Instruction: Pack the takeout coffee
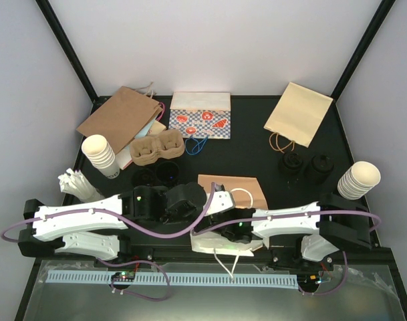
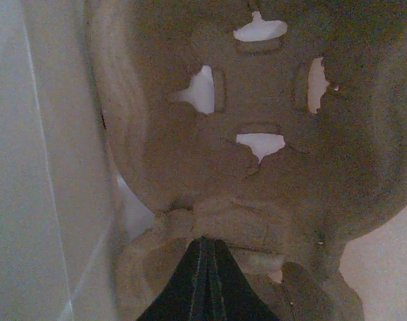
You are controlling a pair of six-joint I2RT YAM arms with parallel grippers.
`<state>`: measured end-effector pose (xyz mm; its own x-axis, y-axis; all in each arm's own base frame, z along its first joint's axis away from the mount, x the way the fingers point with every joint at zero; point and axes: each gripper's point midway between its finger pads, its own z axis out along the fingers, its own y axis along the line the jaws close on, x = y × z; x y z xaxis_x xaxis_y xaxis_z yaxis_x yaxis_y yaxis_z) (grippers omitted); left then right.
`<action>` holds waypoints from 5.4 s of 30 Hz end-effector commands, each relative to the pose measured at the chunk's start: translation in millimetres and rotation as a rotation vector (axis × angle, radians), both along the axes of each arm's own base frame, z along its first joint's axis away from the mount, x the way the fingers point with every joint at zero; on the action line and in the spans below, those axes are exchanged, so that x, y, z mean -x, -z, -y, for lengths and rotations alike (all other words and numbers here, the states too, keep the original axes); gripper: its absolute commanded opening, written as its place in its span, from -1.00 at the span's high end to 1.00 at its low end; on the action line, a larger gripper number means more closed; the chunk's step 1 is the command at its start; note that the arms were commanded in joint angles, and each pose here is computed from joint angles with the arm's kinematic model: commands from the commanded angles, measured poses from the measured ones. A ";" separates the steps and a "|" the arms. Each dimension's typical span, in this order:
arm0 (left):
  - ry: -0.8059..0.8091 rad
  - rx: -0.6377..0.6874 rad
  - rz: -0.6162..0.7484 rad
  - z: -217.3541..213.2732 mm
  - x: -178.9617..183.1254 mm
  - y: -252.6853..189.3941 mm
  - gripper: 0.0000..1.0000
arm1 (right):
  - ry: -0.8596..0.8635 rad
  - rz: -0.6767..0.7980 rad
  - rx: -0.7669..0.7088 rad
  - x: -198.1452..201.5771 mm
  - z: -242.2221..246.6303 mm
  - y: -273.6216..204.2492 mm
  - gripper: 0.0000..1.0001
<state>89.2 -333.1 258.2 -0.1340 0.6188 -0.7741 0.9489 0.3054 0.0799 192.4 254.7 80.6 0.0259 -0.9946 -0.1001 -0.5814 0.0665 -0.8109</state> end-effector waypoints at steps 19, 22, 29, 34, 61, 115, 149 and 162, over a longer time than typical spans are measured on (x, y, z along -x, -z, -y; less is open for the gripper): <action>-0.077 -0.012 0.028 2.4 -7.8 -4.3 0.94 | -0.056 -0.123 -0.120 22.6 -11.6 -39.4 0.98; -0.084 -0.024 0.029 2.7 -9.1 -0.2 0.94 | -0.042 -0.089 -0.101 28.5 -8.3 -38.4 0.98; -0.107 -0.052 0.031 1.7 -12.7 4.8 0.94 | 0.007 0.031 -0.093 21.2 3.5 -47.8 0.98; -0.047 -0.031 -0.006 5.5 -1.0 2.4 0.94 | -0.044 0.110 -0.118 15.5 0.5 -68.2 0.98; -0.081 0.020 -0.013 1.5 -3.7 -4.2 0.93 | -0.071 -0.019 -0.048 -1.7 -3.9 -32.6 0.98; -0.580 0.362 -0.424 4.1 -225.5 -38.5 0.92 | 0.593 0.066 -1.341 -20.1 160.1 -289.8 0.54; -0.729 0.464 -0.223 -108.6 -175.8 -112.1 -0.98 | 0.846 -0.461 -1.306 18.4 120.9 -143.7 -1.00; -0.917 0.364 -0.346 -187.1 -107.7 -43.3 -0.98 | 0.859 -0.580 -1.352 31.9 111.2 -111.6 -1.00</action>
<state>213.0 -168.8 326.2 -0.6247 -0.0732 -0.7774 0.3848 0.8374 -0.3881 163.0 137.1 189.3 -0.7751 0.0321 -0.6310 -0.1947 0.9380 0.2869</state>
